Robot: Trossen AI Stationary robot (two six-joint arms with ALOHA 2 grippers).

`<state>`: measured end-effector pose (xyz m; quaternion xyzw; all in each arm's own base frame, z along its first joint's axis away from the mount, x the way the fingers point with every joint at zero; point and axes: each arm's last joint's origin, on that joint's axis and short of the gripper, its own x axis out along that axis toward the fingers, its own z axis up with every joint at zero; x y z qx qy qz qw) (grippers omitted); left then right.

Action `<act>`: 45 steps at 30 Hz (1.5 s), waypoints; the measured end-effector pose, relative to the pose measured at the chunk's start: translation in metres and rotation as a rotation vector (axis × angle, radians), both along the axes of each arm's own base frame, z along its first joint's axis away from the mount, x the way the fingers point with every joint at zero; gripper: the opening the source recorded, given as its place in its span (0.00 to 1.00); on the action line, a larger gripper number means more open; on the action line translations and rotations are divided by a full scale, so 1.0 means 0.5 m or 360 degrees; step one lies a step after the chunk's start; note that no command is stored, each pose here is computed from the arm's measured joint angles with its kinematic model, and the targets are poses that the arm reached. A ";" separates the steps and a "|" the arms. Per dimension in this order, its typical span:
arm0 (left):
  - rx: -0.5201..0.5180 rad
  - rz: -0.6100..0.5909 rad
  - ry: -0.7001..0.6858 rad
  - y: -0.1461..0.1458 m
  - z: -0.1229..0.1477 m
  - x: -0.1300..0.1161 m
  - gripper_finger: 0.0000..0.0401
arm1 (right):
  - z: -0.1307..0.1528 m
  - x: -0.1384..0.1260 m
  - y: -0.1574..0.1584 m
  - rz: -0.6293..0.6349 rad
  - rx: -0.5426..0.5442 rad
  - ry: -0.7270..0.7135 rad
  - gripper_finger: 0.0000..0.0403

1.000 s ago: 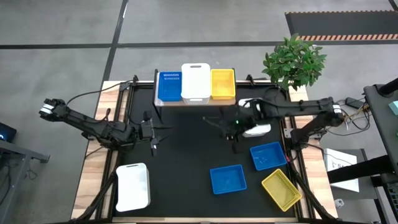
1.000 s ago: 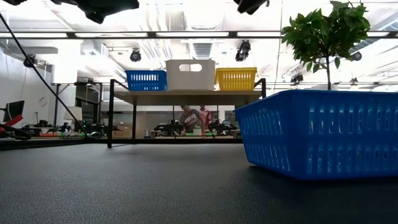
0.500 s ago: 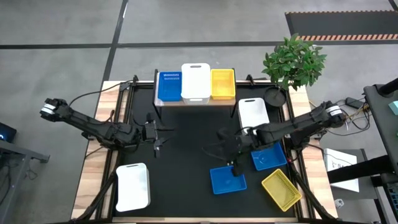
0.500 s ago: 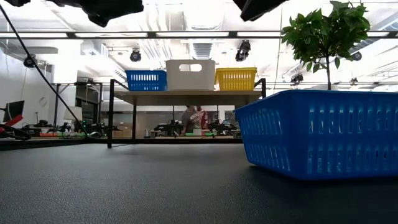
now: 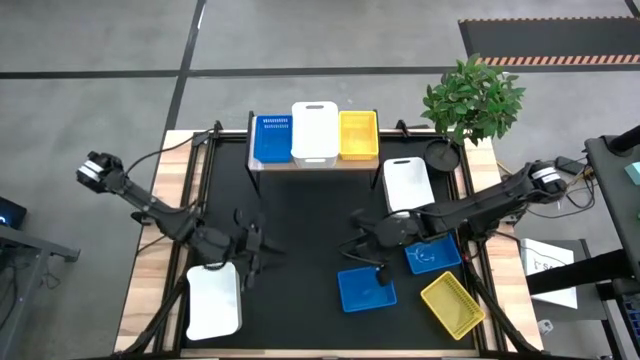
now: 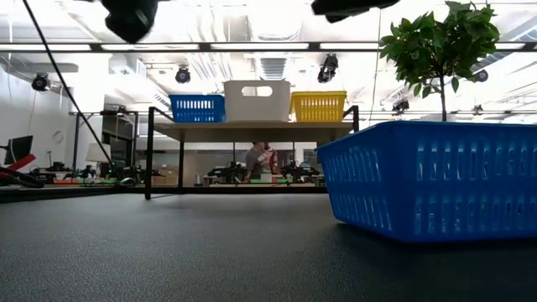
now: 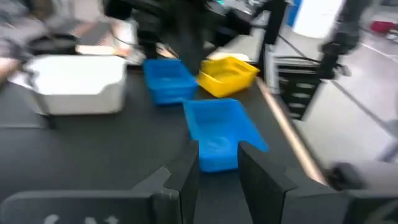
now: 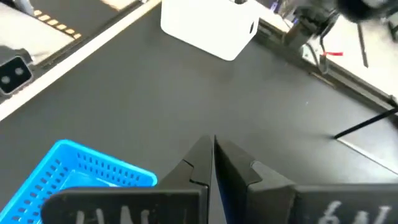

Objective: Stack baskets on shelf by color
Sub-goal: Stack the bottom white bin on the white bin on the shelf

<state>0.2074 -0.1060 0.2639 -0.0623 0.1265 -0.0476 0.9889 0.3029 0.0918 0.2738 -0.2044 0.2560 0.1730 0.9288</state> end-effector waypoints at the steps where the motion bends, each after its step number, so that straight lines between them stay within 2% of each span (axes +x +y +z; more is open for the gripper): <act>1: -0.0036 -0.0023 0.0033 -0.012 0.007 0.000 0.23 | 0.002 -0.006 -0.002 0.0004 -0.0004 -0.0009 0.03; 5: -0.0207 -0.0042 0.0279 -0.057 0.026 -0.002 0.23 | 0.016 -0.030 -0.009 0.0025 -0.0010 -0.0103 0.03; 10: -0.0426 0.0157 0.0813 -0.106 0.030 0.009 0.23 | 0.025 -0.048 -0.015 0.0042 -0.0014 -0.0179 0.03; 14: -0.0438 0.0117 0.1438 -0.162 0.023 0.012 0.23 | 0.022 -0.053 -0.016 0.0034 0.0001 -0.0173 0.03; 17: -0.0380 0.0130 0.1958 -0.202 0.031 -0.006 0.20 | 0.018 -0.054 -0.016 0.0029 0.0008 -0.0162 0.03; 19: -0.0327 0.0103 0.2184 -0.231 0.043 -0.021 0.17 | 0.017 -0.053 -0.016 0.0029 0.0007 -0.0158 0.03; 21: -0.0261 0.0045 0.2203 -0.262 0.054 -0.034 0.13 | 0.016 -0.052 -0.016 0.0030 0.0006 -0.0155 0.03; 23: -0.0206 0.0030 0.2108 -0.289 0.057 -0.048 0.09 | 0.016 -0.052 -0.016 0.0030 0.0009 -0.0154 0.03; 25: -0.0226 0.0077 0.2049 -0.311 0.050 -0.062 0.07 | 0.015 -0.052 -0.016 0.0031 0.0020 -0.0149 0.03; 28: -0.0318 0.0102 0.2085 -0.334 0.035 -0.081 0.08 | 0.014 -0.053 -0.016 0.0034 0.0020 -0.0145 0.03; 31: -0.0373 0.0111 0.2097 -0.347 0.029 -0.094 0.15 | 0.012 -0.053 -0.016 0.0031 0.0022 -0.0132 0.03; 35: -0.0338 0.0114 0.2118 -0.348 0.027 -0.104 0.27 | 0.008 -0.054 -0.016 0.0017 0.0043 -0.0102 0.03; 38: -0.0254 0.0059 0.2126 -0.349 0.019 -0.114 0.38 | 0.006 -0.056 -0.016 0.0015 0.0045 -0.0081 0.03; 40: -0.0162 -0.0045 0.2117 -0.354 0.012 -0.118 0.43 | 0.003 -0.056 -0.016 0.0006 0.0058 -0.0068 0.03; 43: -0.0035 -0.0052 0.2092 -0.356 -0.015 -0.121 0.47 | 0.001 -0.057 -0.016 -0.0004 0.0070 -0.0051 0.03; 45: -0.0016 -0.0033 0.2067 -0.359 -0.037 -0.118 0.48 | 0.001 -0.058 -0.014 0.0007 0.0073 -0.0043 0.03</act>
